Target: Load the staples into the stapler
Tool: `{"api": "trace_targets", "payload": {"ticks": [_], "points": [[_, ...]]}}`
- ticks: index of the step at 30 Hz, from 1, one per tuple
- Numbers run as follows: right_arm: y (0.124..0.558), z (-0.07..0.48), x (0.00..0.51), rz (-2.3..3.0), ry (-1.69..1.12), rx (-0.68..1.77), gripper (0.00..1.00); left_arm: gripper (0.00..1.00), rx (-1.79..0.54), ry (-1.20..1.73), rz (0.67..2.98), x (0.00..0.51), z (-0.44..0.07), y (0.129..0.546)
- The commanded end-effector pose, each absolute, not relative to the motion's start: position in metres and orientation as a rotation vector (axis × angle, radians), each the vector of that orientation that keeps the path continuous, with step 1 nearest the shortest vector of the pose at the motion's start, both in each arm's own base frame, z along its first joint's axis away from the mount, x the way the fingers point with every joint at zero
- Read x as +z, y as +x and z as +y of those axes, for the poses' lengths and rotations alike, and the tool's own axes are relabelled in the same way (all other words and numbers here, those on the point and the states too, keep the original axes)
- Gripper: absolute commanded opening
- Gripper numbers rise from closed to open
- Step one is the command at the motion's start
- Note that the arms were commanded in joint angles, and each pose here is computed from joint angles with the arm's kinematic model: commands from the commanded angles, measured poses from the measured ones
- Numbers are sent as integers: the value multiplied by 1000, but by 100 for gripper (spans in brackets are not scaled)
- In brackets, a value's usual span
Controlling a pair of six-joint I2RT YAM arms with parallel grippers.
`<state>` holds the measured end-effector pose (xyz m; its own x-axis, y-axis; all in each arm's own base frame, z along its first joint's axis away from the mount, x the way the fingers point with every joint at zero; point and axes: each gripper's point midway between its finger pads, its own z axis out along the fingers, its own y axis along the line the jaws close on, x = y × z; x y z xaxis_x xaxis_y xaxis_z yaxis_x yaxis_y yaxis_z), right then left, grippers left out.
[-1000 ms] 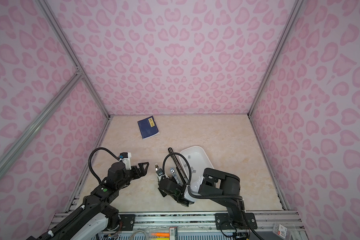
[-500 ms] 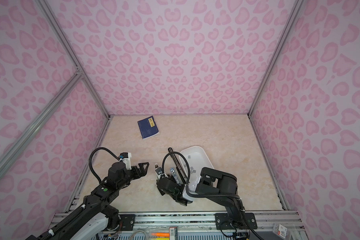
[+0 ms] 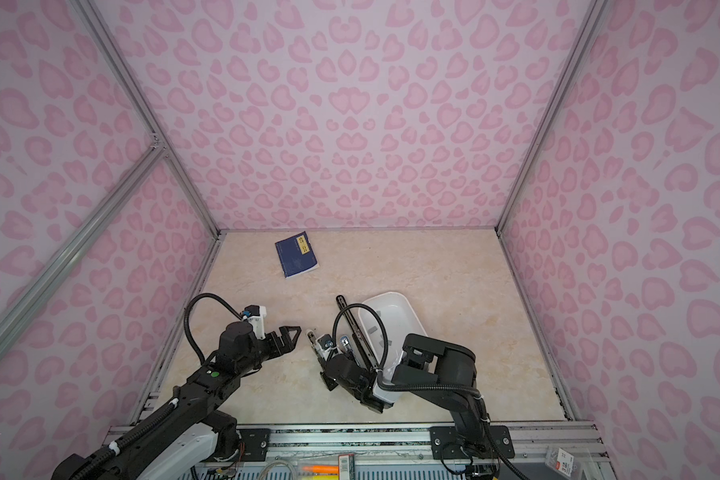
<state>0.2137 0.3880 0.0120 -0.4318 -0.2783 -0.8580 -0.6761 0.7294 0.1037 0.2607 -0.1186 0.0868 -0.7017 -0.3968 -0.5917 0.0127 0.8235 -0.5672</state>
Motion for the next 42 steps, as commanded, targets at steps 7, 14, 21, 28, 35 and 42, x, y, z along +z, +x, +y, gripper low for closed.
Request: {"api": "trace_targets", "payload": {"ticks": [7,14,21,28,35,42], "points": [[194,378,-22,2072,-879,537,19,100,-629,-368,2290,70,-105,270],[192,382,-23,2066,-898,555,19,100,-600,-356,2339,57,-107,277],[186,390,-20,2036,-941,615,19,100,-648,-300,2387,47,-121,282],[187,392,-20,2029,-943,618,19,100,-706,-219,2326,58,-133,279],[194,392,-21,2035,-920,612,18,100,-720,-136,2287,56,-147,270],[194,390,-19,2033,-908,610,18,99,-719,-104,2270,57,-151,266]]}}
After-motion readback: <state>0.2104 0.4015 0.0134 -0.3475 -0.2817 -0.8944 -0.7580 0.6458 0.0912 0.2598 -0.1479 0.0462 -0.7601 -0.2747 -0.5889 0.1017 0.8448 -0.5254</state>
